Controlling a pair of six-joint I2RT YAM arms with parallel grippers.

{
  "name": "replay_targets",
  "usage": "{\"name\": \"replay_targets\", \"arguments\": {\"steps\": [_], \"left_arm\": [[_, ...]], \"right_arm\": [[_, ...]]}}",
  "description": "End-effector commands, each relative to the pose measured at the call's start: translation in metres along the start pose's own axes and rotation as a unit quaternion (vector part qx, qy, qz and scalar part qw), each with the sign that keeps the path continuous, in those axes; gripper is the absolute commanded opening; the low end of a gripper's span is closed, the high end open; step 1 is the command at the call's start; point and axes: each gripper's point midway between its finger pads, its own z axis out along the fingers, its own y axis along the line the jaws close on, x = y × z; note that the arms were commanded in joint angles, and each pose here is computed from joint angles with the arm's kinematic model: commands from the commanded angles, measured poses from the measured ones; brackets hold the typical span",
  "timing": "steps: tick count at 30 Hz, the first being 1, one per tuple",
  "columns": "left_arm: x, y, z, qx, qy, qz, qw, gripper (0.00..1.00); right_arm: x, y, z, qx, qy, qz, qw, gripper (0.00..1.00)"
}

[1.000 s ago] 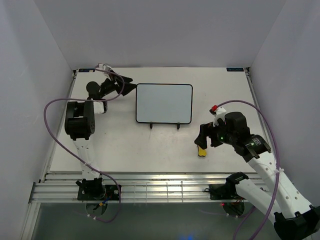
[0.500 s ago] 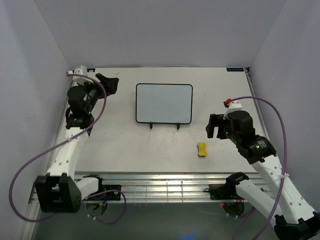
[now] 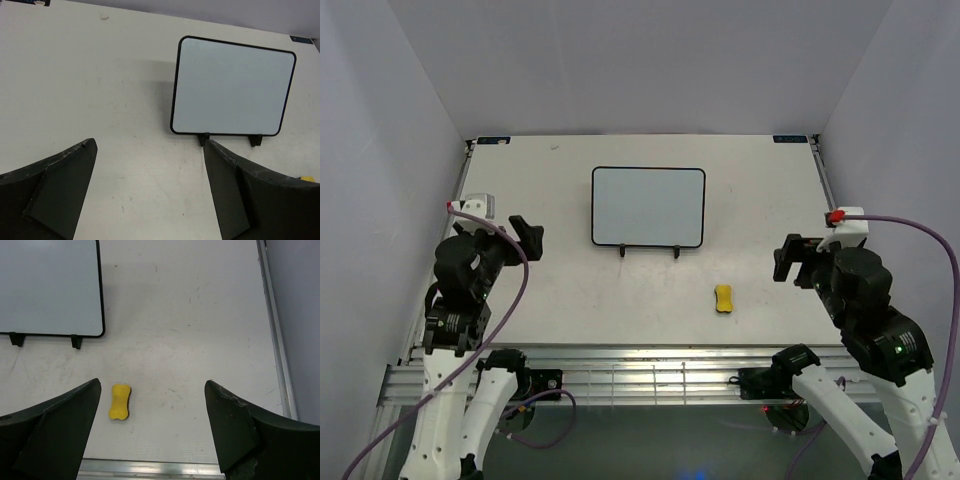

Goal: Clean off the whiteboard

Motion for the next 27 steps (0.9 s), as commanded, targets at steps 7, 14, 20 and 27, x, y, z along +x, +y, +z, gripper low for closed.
{"name": "replay_targets", "arguments": {"steps": [7,14,20,27], "left_arm": [[-0.009,-0.006,-0.055,0.0,-0.002,0.03,1.0,0.98],[-0.037,0.003,-0.07,-0.041,-0.041,0.02,0.998,0.98],[-0.028,0.014,-0.065,-0.073,-0.037,-0.009,0.997,0.98],[-0.03,0.01,-0.063,-0.06,-0.041,-0.001,0.997,0.98]], "right_arm": [[0.003,-0.007,-0.024,-0.013,-0.045,0.014,0.999,0.9],[0.002,-0.016,-0.023,0.011,-0.045,0.004,0.999,0.9],[0.002,-0.016,-0.021,0.014,-0.042,-0.001,0.999,0.9],[0.003,-0.02,-0.02,0.024,-0.042,-0.003,0.999,0.9]]}}
